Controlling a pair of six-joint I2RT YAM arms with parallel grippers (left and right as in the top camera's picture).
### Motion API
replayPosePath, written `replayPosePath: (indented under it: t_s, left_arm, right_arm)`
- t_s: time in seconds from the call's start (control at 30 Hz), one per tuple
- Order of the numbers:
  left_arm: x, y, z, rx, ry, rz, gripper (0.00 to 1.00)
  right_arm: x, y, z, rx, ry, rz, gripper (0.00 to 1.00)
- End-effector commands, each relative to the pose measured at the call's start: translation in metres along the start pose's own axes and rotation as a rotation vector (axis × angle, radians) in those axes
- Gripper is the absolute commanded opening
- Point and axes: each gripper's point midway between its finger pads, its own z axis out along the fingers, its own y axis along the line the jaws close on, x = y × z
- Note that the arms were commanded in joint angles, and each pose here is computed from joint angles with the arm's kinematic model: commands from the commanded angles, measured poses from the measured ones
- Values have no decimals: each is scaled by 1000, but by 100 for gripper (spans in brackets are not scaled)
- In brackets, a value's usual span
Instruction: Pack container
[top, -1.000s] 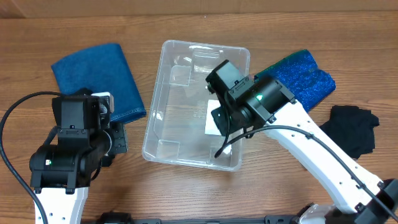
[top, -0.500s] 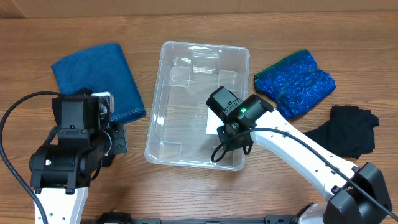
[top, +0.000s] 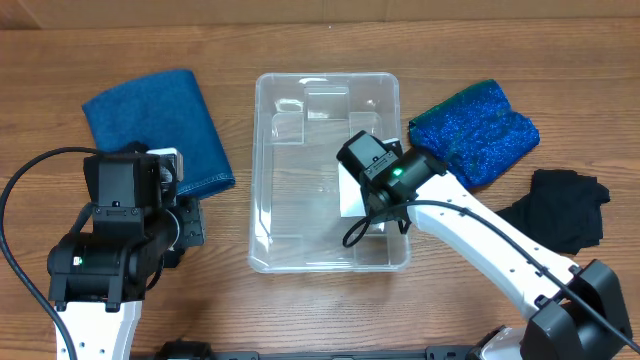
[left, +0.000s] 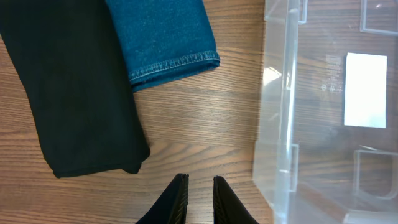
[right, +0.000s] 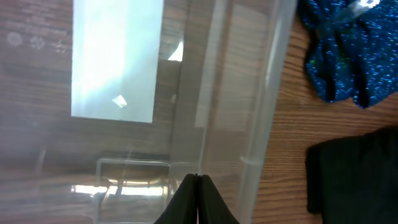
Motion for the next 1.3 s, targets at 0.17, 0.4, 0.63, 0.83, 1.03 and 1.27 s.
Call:
replayPosePath:
  t_s: [0.17, 0.4, 0.63, 0.83, 1.03, 1.27]
  left_arm:
    - [-7, -3, -6, 13, -24, 6, 18]
    - [-7, -3, -6, 13, -24, 6, 18]
    - [-7, -3, -6, 13, -24, 6, 18]
    - [-7, -3, -6, 13, -25, 6, 18]
    - [-7, -3, -6, 13, -25, 6, 18]
    - [-7, -3, -6, 13, -24, 6, 18]
  right_arm:
    - [-10, -18, 5, 12, -6, 9, 4]
    - [-37, 12, -52, -76, -185, -27, 5]
    - [-36, -78, -89, 20, -256, 309, 4]
    - [20, -75, -37, -134, 76, 351, 4]
    - [58, -63, -6, -152, 206, 293, 4]
    - [49, -36, -12, -319, 184, 189, 4]
